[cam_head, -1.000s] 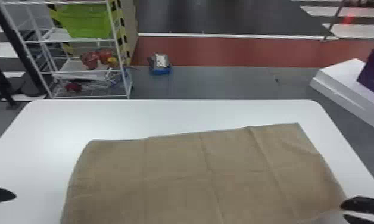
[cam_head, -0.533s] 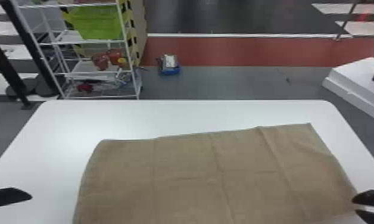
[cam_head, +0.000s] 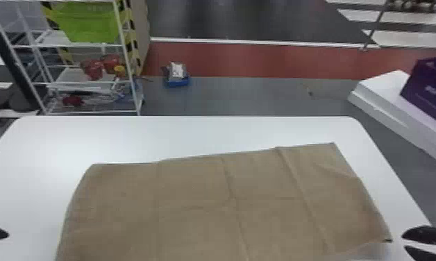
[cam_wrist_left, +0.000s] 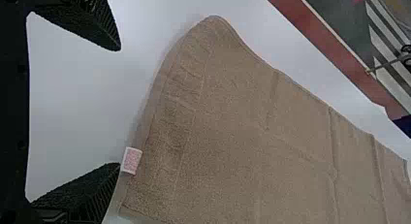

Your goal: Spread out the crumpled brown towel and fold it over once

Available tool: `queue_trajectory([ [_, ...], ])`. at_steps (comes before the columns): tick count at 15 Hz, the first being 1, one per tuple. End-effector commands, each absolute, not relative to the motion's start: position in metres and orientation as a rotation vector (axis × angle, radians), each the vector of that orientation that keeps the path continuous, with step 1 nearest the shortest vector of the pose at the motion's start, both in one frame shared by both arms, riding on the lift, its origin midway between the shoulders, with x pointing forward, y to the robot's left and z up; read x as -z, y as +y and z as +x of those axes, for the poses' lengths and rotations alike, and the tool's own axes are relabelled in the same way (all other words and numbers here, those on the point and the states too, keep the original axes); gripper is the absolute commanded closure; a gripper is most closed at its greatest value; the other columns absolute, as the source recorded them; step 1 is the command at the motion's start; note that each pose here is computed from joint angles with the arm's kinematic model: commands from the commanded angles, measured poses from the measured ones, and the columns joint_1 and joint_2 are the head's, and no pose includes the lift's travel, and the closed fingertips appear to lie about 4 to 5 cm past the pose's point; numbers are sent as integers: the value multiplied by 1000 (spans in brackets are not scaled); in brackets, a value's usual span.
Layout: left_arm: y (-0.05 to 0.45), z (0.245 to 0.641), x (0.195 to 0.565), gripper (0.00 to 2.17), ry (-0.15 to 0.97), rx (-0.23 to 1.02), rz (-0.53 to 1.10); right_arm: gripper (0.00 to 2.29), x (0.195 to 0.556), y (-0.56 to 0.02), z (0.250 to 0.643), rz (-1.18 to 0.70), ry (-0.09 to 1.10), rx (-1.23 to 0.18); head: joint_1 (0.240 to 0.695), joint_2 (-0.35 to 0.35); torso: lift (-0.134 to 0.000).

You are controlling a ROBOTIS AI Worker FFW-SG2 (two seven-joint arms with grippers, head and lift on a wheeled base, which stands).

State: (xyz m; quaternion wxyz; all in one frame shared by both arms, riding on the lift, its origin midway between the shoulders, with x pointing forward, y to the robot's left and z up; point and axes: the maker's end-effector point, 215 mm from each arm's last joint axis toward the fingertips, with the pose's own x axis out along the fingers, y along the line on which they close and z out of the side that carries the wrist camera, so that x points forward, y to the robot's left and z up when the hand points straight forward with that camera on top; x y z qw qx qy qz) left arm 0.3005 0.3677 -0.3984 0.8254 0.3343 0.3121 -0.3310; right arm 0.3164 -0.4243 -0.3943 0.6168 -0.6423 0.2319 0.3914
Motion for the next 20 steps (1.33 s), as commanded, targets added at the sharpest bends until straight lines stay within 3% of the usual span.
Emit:
queue_trajectory([
  [1,365,301,399,29,662,708,707,859,401,-436,320,-1446,547,-862,695,-105,-123],
  [11,365,294,402,33,668,714,697,859,432,-443,335,-1396,569,-810,695,-152,-123],
  [20,368,292,403,33,664,713,693,859,445,-428,336,-1362,574,-819,695,-119,-123],
])
